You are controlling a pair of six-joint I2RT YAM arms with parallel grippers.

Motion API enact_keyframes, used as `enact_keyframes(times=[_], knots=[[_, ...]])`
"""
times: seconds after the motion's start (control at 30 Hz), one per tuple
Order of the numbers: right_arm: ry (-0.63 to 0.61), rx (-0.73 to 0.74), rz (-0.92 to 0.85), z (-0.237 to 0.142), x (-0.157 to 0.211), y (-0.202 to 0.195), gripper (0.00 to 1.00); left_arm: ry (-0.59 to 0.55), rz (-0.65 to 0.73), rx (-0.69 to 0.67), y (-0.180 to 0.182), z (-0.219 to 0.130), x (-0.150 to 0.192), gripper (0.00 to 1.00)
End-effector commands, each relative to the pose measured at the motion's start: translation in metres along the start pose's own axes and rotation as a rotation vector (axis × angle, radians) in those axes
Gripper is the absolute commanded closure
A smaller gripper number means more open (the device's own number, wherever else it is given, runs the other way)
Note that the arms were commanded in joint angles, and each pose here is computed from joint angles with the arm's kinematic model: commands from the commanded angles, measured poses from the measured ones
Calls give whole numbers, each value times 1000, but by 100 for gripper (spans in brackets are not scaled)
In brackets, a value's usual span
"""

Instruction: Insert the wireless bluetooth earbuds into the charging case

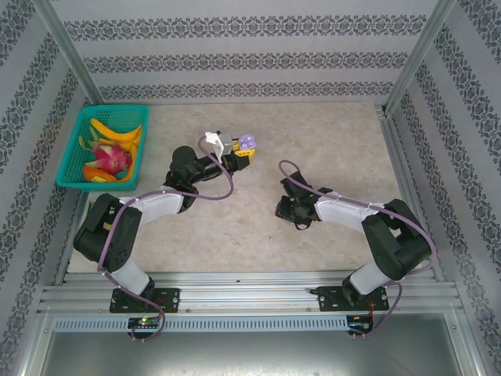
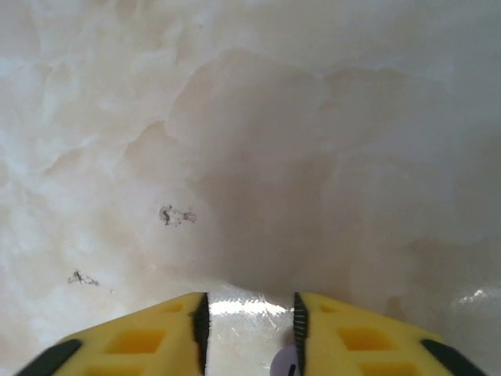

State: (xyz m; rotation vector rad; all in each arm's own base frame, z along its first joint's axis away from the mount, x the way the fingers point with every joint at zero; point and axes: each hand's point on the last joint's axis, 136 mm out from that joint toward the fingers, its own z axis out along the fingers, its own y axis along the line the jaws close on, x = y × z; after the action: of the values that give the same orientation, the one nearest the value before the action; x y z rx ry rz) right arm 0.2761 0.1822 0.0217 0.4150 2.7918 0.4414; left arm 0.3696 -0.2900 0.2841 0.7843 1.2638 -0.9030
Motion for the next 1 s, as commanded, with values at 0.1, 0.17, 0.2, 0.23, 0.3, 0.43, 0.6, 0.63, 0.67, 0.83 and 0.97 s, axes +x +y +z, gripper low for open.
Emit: enact_keyframes(times=[0.1,0.17,0.2,0.23,0.3,0.43,0.6,0.63,0.67,0.83,0.97], knots=[[-50,68,-152,-19,-4,6,47,-42,26,20,-10,0,-15,100],[-41,87,-263,-22,0,8,44,-42,29,22,-10,0,-15,100],[-33,107,-312,-24,3,6,44,-41,28,20,-10,0,-15,100],[-23,113,-357,-24,5,6,44,-42,30,19,-10,0,-16,100],[2,117,-429,-24,11,3,44,-44,32,20,-11,-1,-17,100],[32,145,-498,-24,13,-7,45,-47,33,21,-12,-1,-17,100],[65,145,-504,-18,14,-11,48,-48,33,20,-12,-2,-18,100],[68,149,-503,-16,14,-11,49,-48,34,19,-12,-3,-18,100],[70,151,-504,-15,14,-12,50,-50,35,18,-12,-3,-19,100],[86,173,-504,-8,13,-16,52,-48,40,13,-12,-4,-19,100],[105,180,-505,-3,15,-16,54,-49,41,14,-13,-4,-20,100]])
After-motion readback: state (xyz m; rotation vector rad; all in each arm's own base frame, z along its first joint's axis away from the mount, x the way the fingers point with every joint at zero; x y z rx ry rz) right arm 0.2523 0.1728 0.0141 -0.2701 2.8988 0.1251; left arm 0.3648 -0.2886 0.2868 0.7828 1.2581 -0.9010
